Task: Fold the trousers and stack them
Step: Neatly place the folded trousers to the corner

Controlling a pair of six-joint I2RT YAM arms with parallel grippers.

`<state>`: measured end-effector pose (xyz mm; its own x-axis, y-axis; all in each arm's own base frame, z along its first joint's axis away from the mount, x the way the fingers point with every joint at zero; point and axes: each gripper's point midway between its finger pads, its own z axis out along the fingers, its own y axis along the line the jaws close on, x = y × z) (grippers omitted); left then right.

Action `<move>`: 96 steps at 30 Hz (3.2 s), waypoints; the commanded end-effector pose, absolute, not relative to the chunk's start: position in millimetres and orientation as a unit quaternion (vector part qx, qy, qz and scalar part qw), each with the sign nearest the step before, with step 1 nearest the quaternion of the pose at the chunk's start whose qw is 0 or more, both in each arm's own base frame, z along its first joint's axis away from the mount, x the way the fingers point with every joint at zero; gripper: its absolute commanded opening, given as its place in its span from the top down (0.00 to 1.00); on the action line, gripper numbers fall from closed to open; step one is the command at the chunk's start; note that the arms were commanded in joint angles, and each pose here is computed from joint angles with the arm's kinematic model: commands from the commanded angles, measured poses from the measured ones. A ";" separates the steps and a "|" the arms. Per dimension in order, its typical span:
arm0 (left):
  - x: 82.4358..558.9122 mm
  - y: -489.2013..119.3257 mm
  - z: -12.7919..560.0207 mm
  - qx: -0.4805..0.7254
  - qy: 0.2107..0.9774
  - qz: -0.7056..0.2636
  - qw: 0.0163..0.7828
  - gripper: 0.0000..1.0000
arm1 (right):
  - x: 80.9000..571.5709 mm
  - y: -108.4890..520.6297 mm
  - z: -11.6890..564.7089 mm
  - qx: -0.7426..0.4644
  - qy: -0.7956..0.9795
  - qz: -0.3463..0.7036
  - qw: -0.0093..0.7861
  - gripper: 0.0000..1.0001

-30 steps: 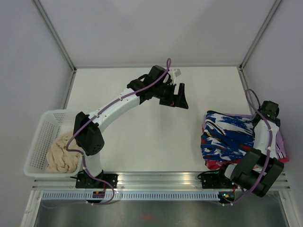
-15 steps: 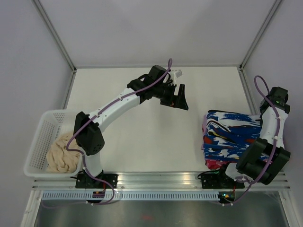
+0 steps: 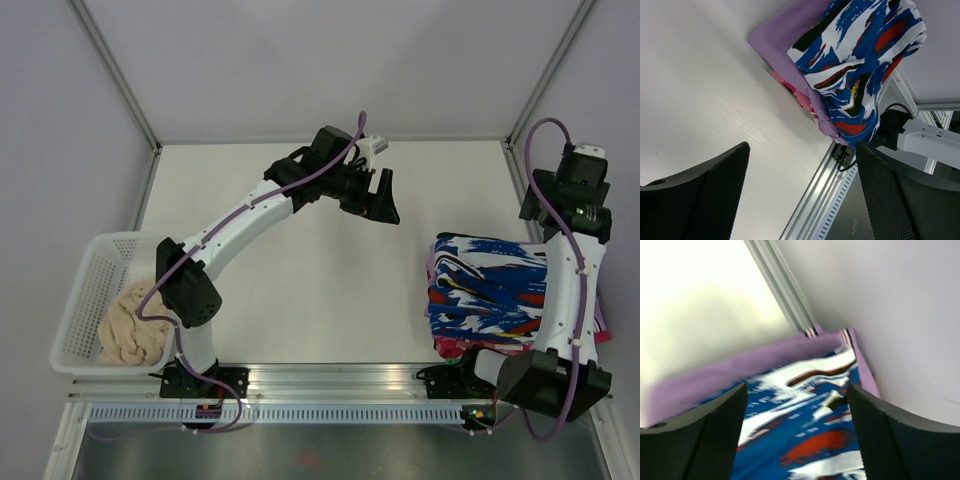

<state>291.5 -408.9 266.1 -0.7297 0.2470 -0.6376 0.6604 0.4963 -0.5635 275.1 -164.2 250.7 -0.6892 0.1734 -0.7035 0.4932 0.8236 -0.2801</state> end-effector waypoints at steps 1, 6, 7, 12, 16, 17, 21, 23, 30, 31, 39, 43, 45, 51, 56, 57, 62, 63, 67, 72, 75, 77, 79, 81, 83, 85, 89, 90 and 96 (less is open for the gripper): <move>292.2 -416.0 274.2 0.310 0.802 -0.438 0.263 0.11 | 280.9 -131.4 301.5 0.227 0.848 -0.137 0.458 0.16; 270.7 -437.9 274.1 0.338 0.776 -0.469 0.253 0.15 | 233.7 -155.3 258.3 0.384 0.806 -0.209 0.399 0.59; 266.4 -442.0 273.2 0.345 0.773 -0.470 0.252 0.15 | 218.1 -164.4 251.1 0.416 0.794 -0.245 0.370 0.63; 240.4 -466.4 271.4 0.377 0.757 -0.469 0.254 0.15 | 152.8 -210.6 239.3 0.478 0.734 -0.421 0.237 0.69; 235.4 -472.7 268.3 0.379 0.755 -0.475 0.247 0.15 | 154.4 -232.1 216.0 0.543 0.688 -0.423 0.228 0.88; 235.0 -472.1 267.5 0.379 0.755 -0.474 0.246 0.15 | 152.6 -235.8 210.0 0.556 0.684 -0.419 0.218 0.94; 235.5 -468.1 263.0 0.379 0.759 -0.466 0.251 0.15 | 138.3 -261.7 202.5 0.524 0.668 -0.508 0.148 1.00; 236.5 -467.9 260.6 0.378 0.762 -0.463 0.251 0.15 | 131.4 -262.7 195.1 0.505 0.671 -0.528 0.126 1.00; 237.1 -469.8 247.8 0.368 0.771 -0.462 0.239 0.15 | 135.2 -247.9 181.5 0.498 0.713 -0.468 0.153 1.00; 235.3 -470.2 248.3 0.369 0.768 -0.466 0.236 0.15 | 137.7 -248.5 190.1 0.501 0.710 -0.466 0.166 1.00; 231.9 -473.0 246.8 0.374 0.762 -0.477 0.228 0.15 | 171.7 -224.1 228.3 0.523 0.725 -0.347 0.284 1.00; 234.2 -471.3 246.2 0.370 0.766 -0.472 0.231 0.15 | 179.9 -188.8 209.3 0.531 0.762 -0.253 0.270 1.00; 234.9 -470.6 245.1 0.369 0.768 -0.469 0.232 0.15 | 175.7 -168.6 188.8 0.516 0.799 -0.221 0.218 1.00; 235.4 -470.4 240.9 0.367 0.772 -0.466 0.228 0.15 | 151.7 -179.6 170.4 0.515 0.790 -0.289 0.165 1.00; 236.5 -470.3 238.3 0.365 0.775 -0.464 0.226 0.15 | 145.7 -206.4 161.5 0.505 0.771 -0.370 0.116 1.00; 237.1 -470.8 238.4 0.364 0.775 -0.464 0.227 0.15 | 144.4 -208.5 158.6 0.503 0.770 -0.378 0.108 1.00; 240.0 -469.8 234.1 0.357 0.783 -0.456 0.228 0.15 | 142.0 -221.1 149.7 0.491 0.760 -0.417 0.088 1.00; 241.2 -469.7 233.7 0.356 0.784 -0.454 0.230 0.15 | 140.2 -224.5 150.6 0.487 0.757 -0.428 0.083 1.00; 242.9 -469.3 231.7 0.352 0.787 -0.451 0.229 0.15 | 132.2 -242.4 160.3 0.446 0.745 -0.495 0.048 1.00; 244.2 -470.7 231.4 0.353 0.786 -0.453 0.229 0.15 | 129.9 -249.5 164.5 0.431 0.742 -0.513 0.026 1.00; 246.9 -472.6 230.9 0.358 0.784 -0.451 0.231 0.15 | 134.3 -252.5 157.6 0.412 0.758 -0.505 0.020 1.00; 247.9 -474.5 227.7 0.362 0.784 -0.450 0.227 0.15 | 140.0 -250.0 146.1 0.401 0.780 -0.480 0.019 1.00; 249.3 -475.8 225.0 0.361 0.787 -0.446 0.227 0.15 | 147.9 -245.3 135.1 0.393 0.803 -0.448 0.026 1.00; 254.7 -476.5 216.3 0.356 0.795 -0.435 0.229 0.15 | 150.9 -239.1 125.1 0.397 0.814 -0.422 0.033 1.00; 257.2 -479.6 215.5 0.363 0.792 -0.433 0.233 0.16 | 152.1 -236.2 120.9 0.403 0.815 -0.414 0.039 1.00; 260.7 -482.4 210.7 0.366 0.792 -0.426 0.238 0.16 | 148.3 -238.0 129.3 0.410 0.803 -0.431 0.041 1.00; 250.9 -489.4 209.8 0.368 0.785 -0.442 0.230 0.16 | 199.4 -222.2 185.2 0.393 0.801 -0.421 0.165 0.81; 245.8 -493.9 210.6 0.375 0.779 -0.448 0.230 0.16 | 217.1 -214.5 196.1 0.383 0.810 -0.398 0.199 0.76; 218.6 -504.3 220.3 0.431 0.721 -0.495 0.223 0.17 | 320.6 -130.8 282.0 0.289 0.834 -0.146 0.447 0.42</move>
<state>234.1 -492.0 198.0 -0.6374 0.4068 -0.6544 0.7701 0.3090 -0.5581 279.2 -175.9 231.3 -0.5690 0.3854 -0.7264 0.7544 0.5963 -0.2746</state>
